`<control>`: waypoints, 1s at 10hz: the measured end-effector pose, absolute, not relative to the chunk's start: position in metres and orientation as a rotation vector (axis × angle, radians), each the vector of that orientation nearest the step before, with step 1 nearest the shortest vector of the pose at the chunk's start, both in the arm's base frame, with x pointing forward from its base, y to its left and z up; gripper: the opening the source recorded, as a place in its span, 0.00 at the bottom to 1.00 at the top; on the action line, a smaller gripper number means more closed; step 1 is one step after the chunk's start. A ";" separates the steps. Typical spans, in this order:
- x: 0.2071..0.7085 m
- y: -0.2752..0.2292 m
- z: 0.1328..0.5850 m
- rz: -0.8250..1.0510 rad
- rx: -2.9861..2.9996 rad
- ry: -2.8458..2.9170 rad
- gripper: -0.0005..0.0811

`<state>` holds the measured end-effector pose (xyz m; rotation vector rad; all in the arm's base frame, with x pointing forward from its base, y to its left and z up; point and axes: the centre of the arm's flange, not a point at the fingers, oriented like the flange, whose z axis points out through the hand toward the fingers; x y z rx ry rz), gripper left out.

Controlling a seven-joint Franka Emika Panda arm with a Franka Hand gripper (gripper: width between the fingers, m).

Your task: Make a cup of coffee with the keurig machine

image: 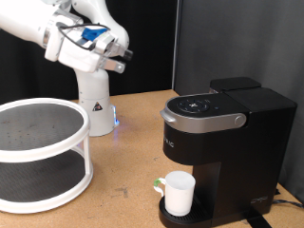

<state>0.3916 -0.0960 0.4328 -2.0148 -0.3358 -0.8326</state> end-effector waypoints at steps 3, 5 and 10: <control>0.412 -0.065 0.456 -0.803 -2.122 -0.469 0.99; 0.424 -0.041 0.475 -0.711 -2.224 -0.597 0.99; 0.438 -0.023 0.491 -0.716 -2.230 -0.673 0.99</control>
